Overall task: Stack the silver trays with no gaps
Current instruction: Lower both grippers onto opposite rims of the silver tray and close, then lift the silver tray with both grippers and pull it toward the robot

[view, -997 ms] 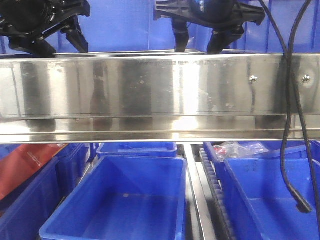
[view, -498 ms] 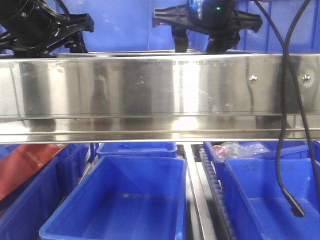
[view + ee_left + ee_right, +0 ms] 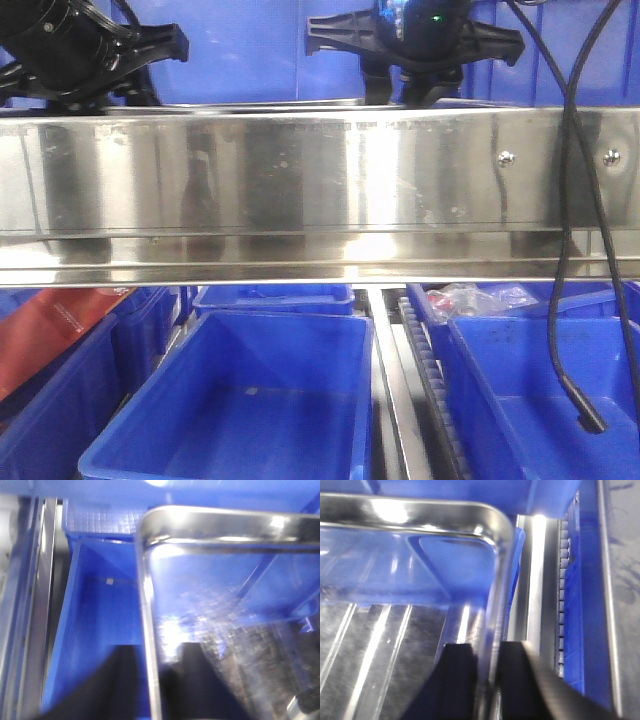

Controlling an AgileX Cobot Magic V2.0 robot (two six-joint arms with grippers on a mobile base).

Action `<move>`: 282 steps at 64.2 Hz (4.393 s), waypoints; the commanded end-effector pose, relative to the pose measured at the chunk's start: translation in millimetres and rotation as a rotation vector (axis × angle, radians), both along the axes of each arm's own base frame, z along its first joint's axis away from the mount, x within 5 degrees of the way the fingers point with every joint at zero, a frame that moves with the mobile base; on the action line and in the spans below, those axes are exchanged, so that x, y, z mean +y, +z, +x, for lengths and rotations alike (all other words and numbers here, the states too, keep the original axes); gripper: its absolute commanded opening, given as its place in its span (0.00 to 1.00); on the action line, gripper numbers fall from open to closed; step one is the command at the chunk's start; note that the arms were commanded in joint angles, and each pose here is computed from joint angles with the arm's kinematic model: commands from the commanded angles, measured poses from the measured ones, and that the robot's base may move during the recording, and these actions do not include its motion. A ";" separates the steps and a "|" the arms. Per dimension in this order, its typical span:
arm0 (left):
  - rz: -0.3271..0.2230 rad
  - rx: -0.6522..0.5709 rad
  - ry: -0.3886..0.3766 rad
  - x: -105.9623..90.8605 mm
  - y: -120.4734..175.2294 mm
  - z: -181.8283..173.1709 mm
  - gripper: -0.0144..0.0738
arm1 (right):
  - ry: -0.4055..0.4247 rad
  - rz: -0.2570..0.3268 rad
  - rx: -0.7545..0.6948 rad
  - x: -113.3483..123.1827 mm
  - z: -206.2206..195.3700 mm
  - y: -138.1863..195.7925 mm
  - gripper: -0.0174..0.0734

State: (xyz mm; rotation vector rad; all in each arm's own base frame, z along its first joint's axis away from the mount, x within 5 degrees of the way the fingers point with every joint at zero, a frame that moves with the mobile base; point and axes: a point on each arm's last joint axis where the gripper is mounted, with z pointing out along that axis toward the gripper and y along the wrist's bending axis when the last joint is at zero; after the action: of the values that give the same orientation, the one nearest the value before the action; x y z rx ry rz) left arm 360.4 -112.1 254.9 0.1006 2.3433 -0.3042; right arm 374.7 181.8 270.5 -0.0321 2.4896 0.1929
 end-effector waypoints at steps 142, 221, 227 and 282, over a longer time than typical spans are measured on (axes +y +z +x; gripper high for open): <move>-0.134 -0.412 -0.021 48.0 193.7 -191.6 0.15 | 0.123 -0.062 -0.430 27.7 -173.4 166.9 0.12; -0.125 -0.514 -0.018 59.4 182.0 -215.8 0.15 | 0.164 -0.008 -0.476 26.9 -197.3 182.1 0.12; -0.132 -0.475 -0.020 54.1 176.1 -204.7 0.15 | 0.165 -0.005 -0.486 28.3 -199.0 183.0 0.12; -0.195 -0.504 -0.022 49.0 178.6 -197.6 0.15 | 0.164 -0.002 -0.487 28.4 -199.0 183.1 0.12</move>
State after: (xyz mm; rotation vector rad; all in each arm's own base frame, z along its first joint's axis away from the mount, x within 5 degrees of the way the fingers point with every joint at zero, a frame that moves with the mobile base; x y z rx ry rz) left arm 164.0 -60.6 424.8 0.0941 1.8786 -0.4159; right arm 177.8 209.3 446.8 -0.2171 2.0508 0.1950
